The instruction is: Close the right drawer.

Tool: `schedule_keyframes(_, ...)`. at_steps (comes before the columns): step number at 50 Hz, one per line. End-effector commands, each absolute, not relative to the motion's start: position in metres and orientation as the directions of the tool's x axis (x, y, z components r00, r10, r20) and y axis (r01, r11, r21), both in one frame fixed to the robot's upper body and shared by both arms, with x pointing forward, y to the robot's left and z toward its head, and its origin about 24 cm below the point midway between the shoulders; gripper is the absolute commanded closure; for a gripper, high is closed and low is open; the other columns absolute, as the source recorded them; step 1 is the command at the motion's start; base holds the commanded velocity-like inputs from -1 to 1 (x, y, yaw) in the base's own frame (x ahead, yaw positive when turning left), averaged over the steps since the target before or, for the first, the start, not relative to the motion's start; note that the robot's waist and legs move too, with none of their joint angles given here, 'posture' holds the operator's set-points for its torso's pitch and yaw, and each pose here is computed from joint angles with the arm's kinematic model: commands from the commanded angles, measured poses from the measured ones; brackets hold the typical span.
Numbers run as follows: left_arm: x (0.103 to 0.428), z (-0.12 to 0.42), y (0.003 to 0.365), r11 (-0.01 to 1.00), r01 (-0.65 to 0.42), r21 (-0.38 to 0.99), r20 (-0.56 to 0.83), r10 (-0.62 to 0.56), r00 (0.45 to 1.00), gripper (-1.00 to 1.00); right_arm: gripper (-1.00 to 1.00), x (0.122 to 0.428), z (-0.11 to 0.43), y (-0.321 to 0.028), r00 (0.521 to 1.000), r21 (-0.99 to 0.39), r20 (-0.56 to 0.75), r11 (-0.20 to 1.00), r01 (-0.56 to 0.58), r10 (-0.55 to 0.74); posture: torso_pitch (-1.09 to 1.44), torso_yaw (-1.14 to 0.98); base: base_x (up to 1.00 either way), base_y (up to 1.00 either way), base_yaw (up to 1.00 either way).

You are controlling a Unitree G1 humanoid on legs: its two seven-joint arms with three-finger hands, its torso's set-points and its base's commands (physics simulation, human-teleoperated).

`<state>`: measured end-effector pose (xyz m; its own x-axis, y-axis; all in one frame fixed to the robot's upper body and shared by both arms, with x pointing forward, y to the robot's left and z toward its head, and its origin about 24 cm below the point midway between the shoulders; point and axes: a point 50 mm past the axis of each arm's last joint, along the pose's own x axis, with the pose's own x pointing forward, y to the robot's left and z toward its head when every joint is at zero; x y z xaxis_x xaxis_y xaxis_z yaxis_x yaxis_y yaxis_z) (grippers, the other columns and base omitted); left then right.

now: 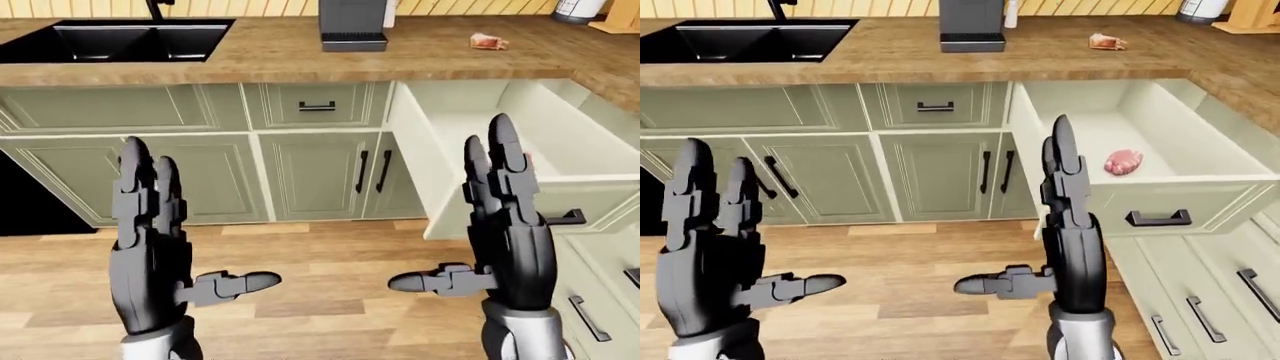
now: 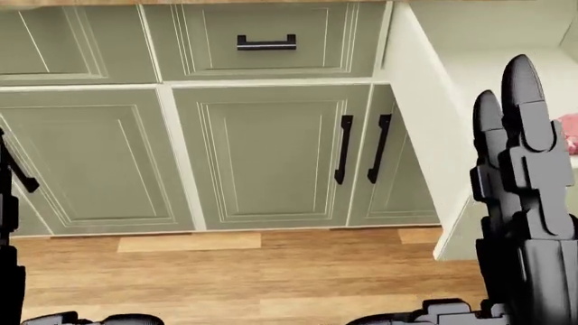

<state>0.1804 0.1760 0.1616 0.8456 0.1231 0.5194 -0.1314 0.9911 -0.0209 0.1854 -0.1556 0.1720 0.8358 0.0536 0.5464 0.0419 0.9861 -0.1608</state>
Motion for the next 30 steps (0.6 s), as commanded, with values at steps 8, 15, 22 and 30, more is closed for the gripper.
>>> schedule_keyframes(8,0.158,0.185,0.175,0.994,-0.083,-0.066,0.674,0.106,0.731,-1.00,-1.00,0.161,0.206,-0.153,0.716,-0.159,0.695,0.985,0.064,0.065,0.00,0.00,0.00,0.00,0.00)
schedule_keyframes(15,0.151,0.190,0.174,0.995,-0.074,-0.062,0.700,0.096,0.708,-1.00,-1.00,0.161,0.208,-0.154,0.707,-0.140,0.705,0.988,0.069,0.051,0.00,0.00,0.00,0.00,0.00)
schedule_keyframes(22,0.145,0.197,0.173,0.995,-0.051,-0.081,0.703,0.094,0.705,-1.00,-1.00,0.158,0.209,-0.154,0.708,-0.132,0.704,0.989,0.061,0.051,0.00,0.00,0.00,0.00,0.00)
schedule_keyframes(30,0.135,0.205,0.174,0.995,-0.050,-0.090,0.732,0.100,0.674,-1.00,-1.00,0.152,0.212,-0.148,0.694,-0.176,0.714,0.983,0.052,0.091,0.00,0.00,0.00,0.00,0.00)
